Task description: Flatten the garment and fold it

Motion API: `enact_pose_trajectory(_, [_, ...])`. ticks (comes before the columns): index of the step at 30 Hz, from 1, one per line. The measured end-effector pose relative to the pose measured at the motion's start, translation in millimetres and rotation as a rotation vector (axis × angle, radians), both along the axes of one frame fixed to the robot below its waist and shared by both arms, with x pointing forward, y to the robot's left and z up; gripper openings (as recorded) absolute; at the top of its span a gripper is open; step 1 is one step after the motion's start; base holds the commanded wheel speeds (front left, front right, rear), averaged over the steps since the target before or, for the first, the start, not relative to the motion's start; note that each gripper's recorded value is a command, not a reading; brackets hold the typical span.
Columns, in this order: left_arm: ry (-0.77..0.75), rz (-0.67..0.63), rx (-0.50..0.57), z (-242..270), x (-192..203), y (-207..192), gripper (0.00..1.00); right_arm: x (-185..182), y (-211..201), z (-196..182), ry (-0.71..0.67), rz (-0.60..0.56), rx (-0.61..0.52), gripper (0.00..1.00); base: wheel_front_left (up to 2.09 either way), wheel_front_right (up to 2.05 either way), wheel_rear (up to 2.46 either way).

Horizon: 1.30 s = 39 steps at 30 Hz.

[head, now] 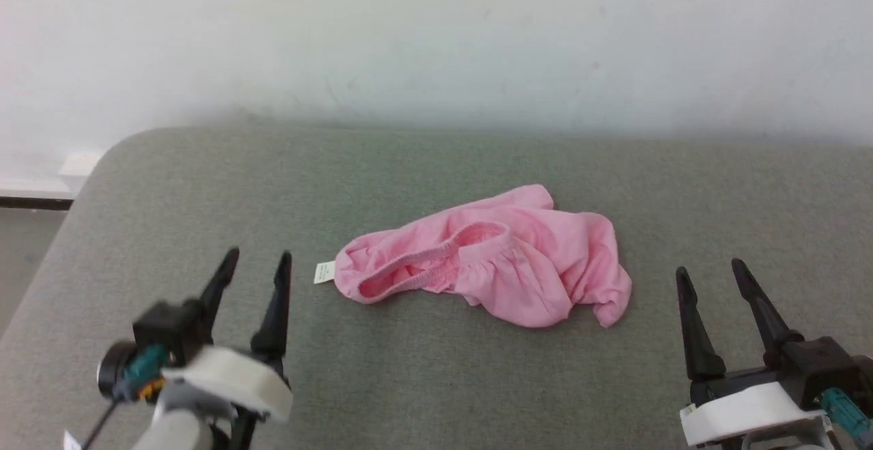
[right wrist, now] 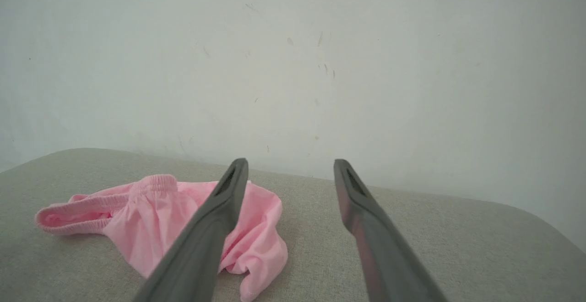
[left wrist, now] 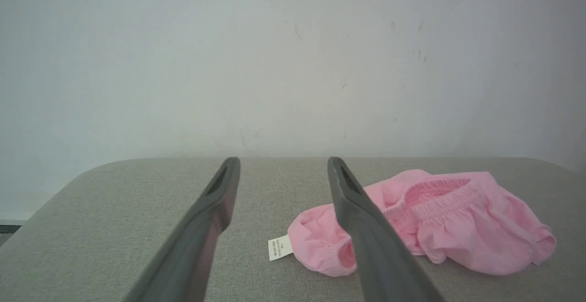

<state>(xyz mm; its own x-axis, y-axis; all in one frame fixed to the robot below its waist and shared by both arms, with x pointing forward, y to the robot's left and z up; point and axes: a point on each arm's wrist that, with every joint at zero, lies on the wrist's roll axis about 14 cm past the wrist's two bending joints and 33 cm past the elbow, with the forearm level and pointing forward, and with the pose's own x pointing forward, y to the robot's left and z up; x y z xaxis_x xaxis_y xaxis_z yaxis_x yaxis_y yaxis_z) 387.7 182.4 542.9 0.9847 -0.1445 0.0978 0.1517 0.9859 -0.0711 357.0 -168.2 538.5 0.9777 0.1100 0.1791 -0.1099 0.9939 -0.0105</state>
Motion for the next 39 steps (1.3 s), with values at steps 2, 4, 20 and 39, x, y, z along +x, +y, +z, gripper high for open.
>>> enact_pose_trajectory(2, [-0.008,0.020,0.006,-1,-17,1,1.00,-1,4,3,-0.009,0.012,-0.002,1.00,0.00,0.00,0.00])
enact_pose_trajectory(4, [-0.007,0.036,-0.004,-5,-32,-2,1.00,-2,7,5,-0.016,0.022,-0.008,1.00,0.00,0.00,0.00])
enact_pose_trajectory(20, [0.056,-0.025,-0.007,-32,-63,-38,1.00,-11,11,-2,0.006,0.033,-0.007,1.00,0.00,0.00,0.00])
enact_pose_trajectory(39, [0.448,-0.576,0.266,-52,32,-179,1.00,3,-32,-30,0.097,-0.105,-0.014,1.00,0.00,0.00,0.00])
